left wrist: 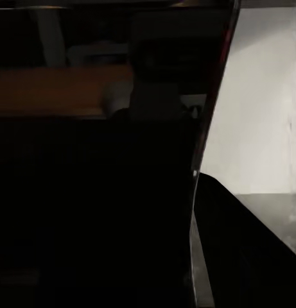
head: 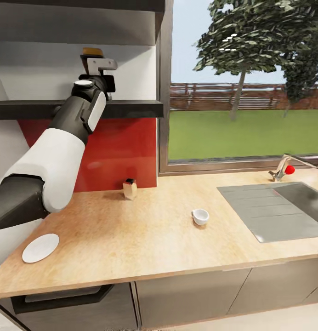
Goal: Set up a coffee station on the kitchen countertop: keep the coffee maker on the countertop, move the bottle of coffee from the kitchen shelf to the counter next to the coffee maker, place a paper coffee filter on top of the coffee maker, put the saucer next to the coffee maker with the coffee cup on the saucer, and place the electric kettle next to the coffee maker.
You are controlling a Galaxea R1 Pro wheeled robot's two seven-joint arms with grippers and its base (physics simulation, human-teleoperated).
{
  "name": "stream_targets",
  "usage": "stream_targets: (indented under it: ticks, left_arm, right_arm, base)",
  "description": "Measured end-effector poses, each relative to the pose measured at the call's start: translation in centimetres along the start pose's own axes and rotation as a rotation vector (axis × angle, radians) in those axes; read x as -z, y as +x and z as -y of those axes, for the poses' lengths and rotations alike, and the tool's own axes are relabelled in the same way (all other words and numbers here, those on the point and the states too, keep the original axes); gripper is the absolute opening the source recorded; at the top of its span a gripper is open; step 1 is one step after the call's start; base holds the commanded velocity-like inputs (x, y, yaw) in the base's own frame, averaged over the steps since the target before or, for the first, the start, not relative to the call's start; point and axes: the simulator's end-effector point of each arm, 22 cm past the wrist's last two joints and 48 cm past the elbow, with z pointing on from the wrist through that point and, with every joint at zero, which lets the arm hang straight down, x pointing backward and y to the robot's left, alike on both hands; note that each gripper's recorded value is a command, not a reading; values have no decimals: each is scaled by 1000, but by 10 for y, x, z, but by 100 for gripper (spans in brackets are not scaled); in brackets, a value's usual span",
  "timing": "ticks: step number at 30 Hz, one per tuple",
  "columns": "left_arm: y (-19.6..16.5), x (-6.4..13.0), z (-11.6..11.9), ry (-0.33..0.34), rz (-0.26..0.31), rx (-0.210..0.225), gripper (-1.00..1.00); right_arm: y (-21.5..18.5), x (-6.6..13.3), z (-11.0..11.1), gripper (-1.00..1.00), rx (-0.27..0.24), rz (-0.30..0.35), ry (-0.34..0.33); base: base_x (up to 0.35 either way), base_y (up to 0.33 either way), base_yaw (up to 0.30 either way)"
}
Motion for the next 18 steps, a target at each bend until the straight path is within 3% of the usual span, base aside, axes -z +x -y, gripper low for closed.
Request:
stream_targets:
  ticks: [18]
  left_arm:
    - [-1,0,0,-1,1,1,-100]
  right_arm:
    - [0,0,0,100,0,1,-1]
  base:
    - [-21,-6,-283]
